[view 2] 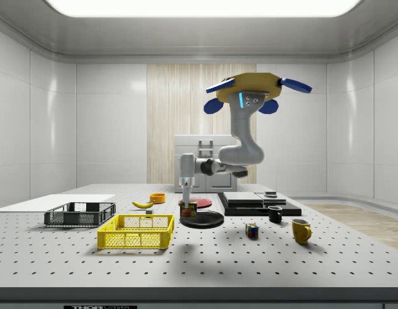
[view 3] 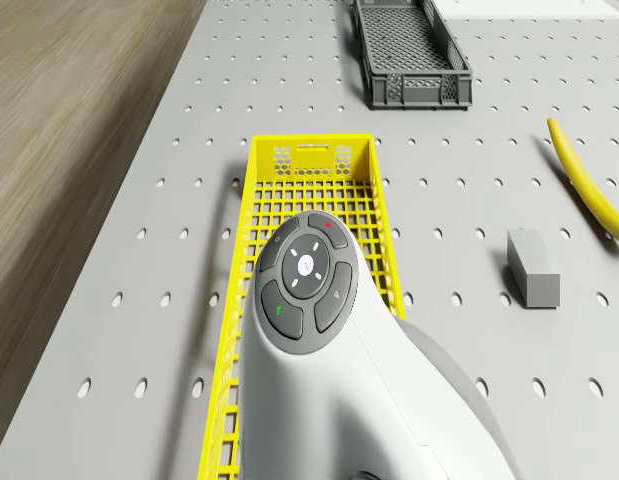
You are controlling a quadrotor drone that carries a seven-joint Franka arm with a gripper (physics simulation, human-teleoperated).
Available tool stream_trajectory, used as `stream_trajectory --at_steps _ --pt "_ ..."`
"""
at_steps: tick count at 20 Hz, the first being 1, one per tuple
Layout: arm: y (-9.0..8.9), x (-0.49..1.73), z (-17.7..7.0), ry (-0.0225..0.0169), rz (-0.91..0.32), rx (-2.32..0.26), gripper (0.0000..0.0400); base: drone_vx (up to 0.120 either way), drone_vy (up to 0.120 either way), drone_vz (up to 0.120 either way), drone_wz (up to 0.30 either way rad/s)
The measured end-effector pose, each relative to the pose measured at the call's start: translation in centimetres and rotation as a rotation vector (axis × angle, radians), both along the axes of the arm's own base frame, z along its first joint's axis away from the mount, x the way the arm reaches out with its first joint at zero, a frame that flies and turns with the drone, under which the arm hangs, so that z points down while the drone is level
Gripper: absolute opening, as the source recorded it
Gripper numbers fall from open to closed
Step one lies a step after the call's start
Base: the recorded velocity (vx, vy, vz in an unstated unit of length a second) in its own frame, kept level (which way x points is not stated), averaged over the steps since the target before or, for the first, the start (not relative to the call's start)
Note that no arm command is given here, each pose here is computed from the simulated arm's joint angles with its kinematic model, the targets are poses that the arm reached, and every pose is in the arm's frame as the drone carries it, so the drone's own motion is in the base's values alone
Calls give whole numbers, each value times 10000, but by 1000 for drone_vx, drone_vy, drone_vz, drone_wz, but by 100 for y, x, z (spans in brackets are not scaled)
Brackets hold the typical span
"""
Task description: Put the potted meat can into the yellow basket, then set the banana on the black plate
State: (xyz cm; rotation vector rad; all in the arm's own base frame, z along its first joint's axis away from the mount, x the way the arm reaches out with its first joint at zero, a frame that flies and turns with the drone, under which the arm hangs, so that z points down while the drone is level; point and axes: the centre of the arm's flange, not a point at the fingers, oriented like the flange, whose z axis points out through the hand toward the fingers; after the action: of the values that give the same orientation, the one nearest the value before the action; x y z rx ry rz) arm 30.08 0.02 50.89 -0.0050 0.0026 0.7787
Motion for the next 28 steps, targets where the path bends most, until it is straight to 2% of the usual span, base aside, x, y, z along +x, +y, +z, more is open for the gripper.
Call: stream_trajectory --at_steps 18,21,28 --pt "0 0 -1 1 0 0 290 120 0 0 0" --pt "0 0 -1 1 1 0 290 120 -80 0 0" --pt "0 0 -1 1 1 0 290 120 17 0 0"
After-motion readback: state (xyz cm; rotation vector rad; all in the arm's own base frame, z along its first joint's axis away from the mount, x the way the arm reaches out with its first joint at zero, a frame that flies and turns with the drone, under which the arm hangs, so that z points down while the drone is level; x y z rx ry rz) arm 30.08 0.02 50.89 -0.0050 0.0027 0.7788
